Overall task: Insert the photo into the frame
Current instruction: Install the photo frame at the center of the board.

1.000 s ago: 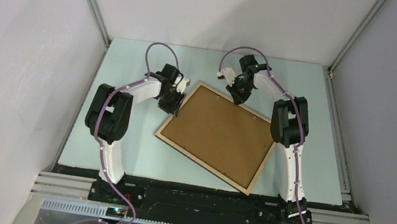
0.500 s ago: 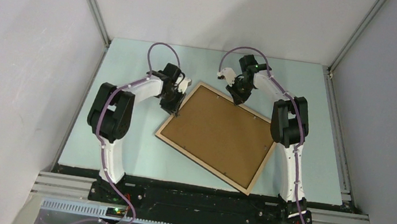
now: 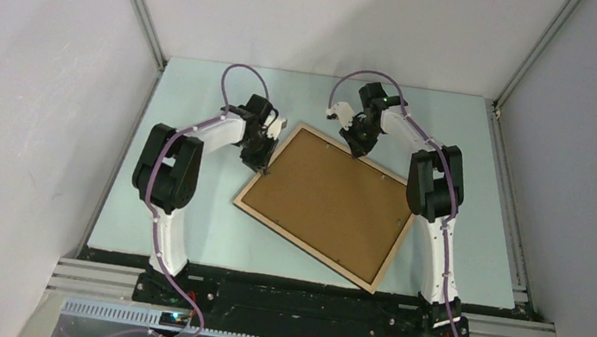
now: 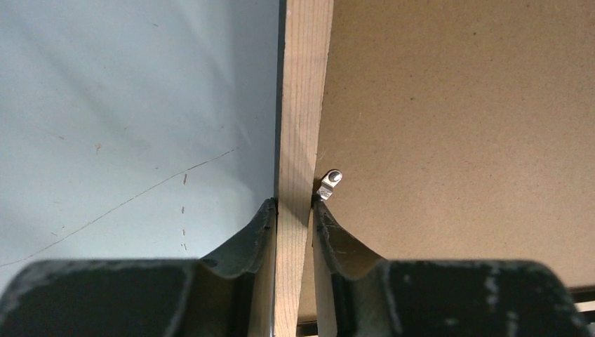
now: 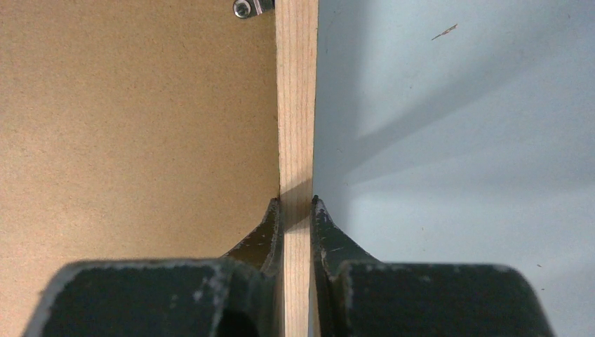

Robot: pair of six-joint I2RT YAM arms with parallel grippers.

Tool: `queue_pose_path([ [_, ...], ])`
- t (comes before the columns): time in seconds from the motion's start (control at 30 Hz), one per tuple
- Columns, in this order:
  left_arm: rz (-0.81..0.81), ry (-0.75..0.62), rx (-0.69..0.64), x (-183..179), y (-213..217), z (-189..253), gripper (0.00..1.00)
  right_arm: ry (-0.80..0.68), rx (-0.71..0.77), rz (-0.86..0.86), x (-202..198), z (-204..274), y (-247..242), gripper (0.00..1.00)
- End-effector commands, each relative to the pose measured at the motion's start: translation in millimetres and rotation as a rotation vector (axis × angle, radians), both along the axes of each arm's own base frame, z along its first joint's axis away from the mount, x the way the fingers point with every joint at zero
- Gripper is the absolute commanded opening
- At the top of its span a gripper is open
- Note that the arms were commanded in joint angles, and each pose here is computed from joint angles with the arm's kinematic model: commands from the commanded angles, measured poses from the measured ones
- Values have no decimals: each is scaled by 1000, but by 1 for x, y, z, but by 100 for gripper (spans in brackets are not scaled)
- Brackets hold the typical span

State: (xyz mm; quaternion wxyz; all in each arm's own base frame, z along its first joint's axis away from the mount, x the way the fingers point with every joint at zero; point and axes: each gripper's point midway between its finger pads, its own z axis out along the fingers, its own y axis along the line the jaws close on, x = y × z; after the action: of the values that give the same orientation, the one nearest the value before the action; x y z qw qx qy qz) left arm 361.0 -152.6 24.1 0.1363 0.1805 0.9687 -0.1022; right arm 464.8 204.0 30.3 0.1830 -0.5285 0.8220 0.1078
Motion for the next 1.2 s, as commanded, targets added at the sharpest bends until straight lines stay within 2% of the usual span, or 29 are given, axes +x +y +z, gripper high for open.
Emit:
queue_pose_path([
  [0.0, 60, -44, -14, 18, -5, -4, 9, 68, -11, 22, -18, -29, 13, 0],
  [0.07, 58, -40, -45, 16, -9, 0, 17, 68, -13, 22, -18, -29, 13, 0],
  [0.13, 57, -48, -58, 15, -11, 6, 32, 67, -14, 24, -19, -29, 13, 0],
  [0.2, 61, -69, -55, 18, -10, 13, 40, 68, -15, 24, -19, -30, 13, 0],
  [0.33, 60, -106, -48, 23, -8, 23, 48, 72, -18, 23, -19, -32, 13, 0],
  [0.57, 54, -106, -27, 27, -5, 18, 49, 71, -21, 25, -20, -32, 13, 0],
  [1.17, 86, -90, 34, 23, 15, 6, 30, 71, -28, 27, -21, -33, 12, 0],
])
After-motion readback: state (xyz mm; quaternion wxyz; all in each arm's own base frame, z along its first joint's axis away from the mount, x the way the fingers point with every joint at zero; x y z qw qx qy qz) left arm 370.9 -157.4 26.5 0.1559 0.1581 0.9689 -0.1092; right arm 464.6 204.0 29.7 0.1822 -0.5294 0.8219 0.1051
